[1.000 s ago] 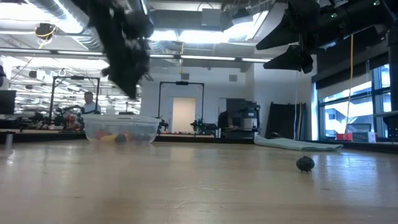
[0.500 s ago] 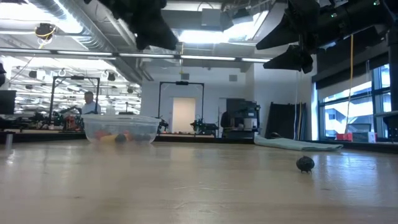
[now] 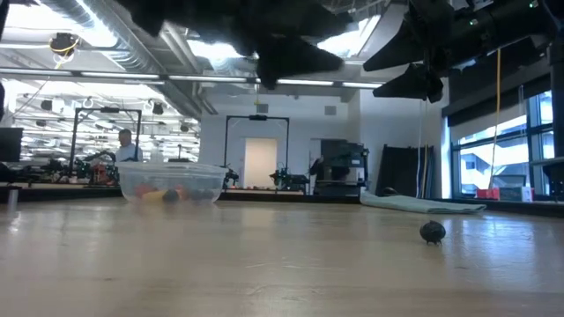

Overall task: Pick and placing Produce into tupperware
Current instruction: Put the blueberry into the transparent bin

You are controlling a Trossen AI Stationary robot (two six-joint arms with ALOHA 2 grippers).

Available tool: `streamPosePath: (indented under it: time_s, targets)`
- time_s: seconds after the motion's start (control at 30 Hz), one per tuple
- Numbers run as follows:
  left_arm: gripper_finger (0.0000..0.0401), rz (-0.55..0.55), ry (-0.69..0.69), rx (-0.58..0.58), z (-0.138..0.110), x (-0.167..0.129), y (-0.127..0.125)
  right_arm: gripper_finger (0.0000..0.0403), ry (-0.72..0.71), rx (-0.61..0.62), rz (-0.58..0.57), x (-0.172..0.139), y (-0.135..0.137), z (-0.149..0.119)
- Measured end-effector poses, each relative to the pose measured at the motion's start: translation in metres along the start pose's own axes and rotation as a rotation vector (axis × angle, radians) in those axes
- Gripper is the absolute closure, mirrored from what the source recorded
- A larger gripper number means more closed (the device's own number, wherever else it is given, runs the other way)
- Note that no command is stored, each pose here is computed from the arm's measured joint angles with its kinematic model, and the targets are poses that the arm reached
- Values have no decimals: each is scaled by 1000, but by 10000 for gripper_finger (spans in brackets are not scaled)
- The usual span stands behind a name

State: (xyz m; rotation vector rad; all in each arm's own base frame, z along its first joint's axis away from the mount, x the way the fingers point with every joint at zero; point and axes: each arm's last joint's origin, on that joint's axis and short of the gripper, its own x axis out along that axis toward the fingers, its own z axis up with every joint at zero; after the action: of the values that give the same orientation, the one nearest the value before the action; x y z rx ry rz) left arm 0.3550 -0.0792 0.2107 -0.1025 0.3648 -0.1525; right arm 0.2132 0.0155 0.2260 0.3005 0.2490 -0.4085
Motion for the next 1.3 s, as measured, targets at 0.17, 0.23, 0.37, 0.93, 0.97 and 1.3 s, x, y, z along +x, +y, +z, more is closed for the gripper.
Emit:
streamPosePath:
  time_s: [0.17, 0.23, 0.37, 0.93, 0.97, 1.3]
  targets:
    - [172, -52, -30, -22, -36, 37, -4, 64, 0, -7, 0, 0, 0, 0]
    - [180, -77, -48, -11, -50, 48, -5, 64, 1, -20, 0, 0, 0, 0]
    - [198, -117, -126, 23, -73, 65, -13, 64, 1, -31, 0, 0, 0, 0]
    - [234, -42, -19, 27, -93, 122, -23, 64, 17, -1, 34, 0, 1, -1]
    - [233, -37, -10, 28, -94, 122, -22, 64, 19, -1, 35, 0, 1, -1]
    - [236, 9, 111, 46, -105, 121, -21, 64, 23, -5, 34, 0, 1, -1]
